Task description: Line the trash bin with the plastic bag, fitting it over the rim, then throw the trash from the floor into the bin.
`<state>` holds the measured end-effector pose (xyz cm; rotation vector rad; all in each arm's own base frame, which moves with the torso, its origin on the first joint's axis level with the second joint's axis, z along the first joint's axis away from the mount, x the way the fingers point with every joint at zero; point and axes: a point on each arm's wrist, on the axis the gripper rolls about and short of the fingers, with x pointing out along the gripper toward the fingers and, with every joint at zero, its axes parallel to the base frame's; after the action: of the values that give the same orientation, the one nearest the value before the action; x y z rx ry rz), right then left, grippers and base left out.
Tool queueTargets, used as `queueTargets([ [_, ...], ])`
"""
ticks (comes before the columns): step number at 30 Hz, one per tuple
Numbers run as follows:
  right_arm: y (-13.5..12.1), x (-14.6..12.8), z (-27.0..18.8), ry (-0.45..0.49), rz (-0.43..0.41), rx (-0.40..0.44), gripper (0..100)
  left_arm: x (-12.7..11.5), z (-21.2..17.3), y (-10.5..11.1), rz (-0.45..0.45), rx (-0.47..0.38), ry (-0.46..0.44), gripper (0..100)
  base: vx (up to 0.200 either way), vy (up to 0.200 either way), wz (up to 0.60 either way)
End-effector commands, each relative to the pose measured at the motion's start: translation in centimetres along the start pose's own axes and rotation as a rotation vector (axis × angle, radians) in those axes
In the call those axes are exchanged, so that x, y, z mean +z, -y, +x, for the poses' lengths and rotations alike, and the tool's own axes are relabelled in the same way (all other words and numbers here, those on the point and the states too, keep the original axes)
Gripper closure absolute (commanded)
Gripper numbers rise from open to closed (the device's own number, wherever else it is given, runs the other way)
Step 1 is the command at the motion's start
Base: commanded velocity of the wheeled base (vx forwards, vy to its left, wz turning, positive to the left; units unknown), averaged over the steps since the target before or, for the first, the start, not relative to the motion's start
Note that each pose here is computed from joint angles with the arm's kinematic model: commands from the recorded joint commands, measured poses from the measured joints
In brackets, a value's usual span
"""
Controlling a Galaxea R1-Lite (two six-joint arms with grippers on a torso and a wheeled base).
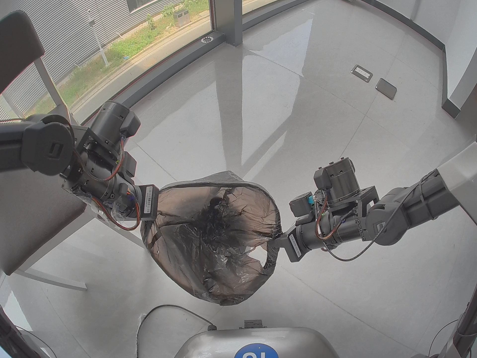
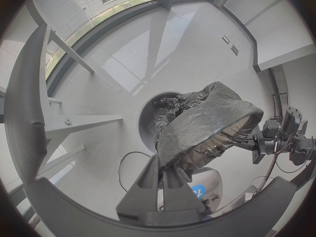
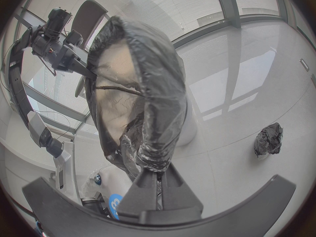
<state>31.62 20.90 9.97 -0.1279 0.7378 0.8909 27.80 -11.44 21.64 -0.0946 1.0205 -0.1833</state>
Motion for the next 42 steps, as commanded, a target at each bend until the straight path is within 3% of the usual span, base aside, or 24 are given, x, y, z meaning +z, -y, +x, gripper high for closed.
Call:
queueTargets([
  [1,-0.1,0.5,0.7,0.007,-0.007,0.005,100,0.5,1.5,-0.4,-0.005,0.027,-0.023,100,0.0,0.0,0.0],
  [9,0.1,1.1,1.9,0.019,-0.006,0.009,100,3.1,4.1,-1.5,-0.05,0.061,-0.011,100,0.0,0.0,0.0],
  [17,1.4,0.6,2.5,0.001,0.019,-0.009,100,4.1,4.6,-2.6,-0.08,0.077,0.001,100,0.0,0.0,0.0],
  [23,2.7,2.3,2.4,0.054,0.018,-0.033,100,5.2,4.4,-4.0,-0.115,0.093,0.034,100,0.0,0.0,0.0],
  [36,3.2,2.0,4.1,0.014,0.03,-0.027,100,4.9,4.6,-3.6,-0.063,0.1,0.014,100,0.0,0.0,0.0],
  [37,3.2,2.0,4.2,0.014,0.03,-0.027,0,5.0,4.5,-3.5,-0.062,0.1,0.019,100,0.0,0.0,0.0],
  [42,3.3,2.5,4.2,0.029,0.026,-0.03,0,4.9,4.3,-3.0,-0.05,0.107,0.024,100,0.0,0.0,0.0],
])
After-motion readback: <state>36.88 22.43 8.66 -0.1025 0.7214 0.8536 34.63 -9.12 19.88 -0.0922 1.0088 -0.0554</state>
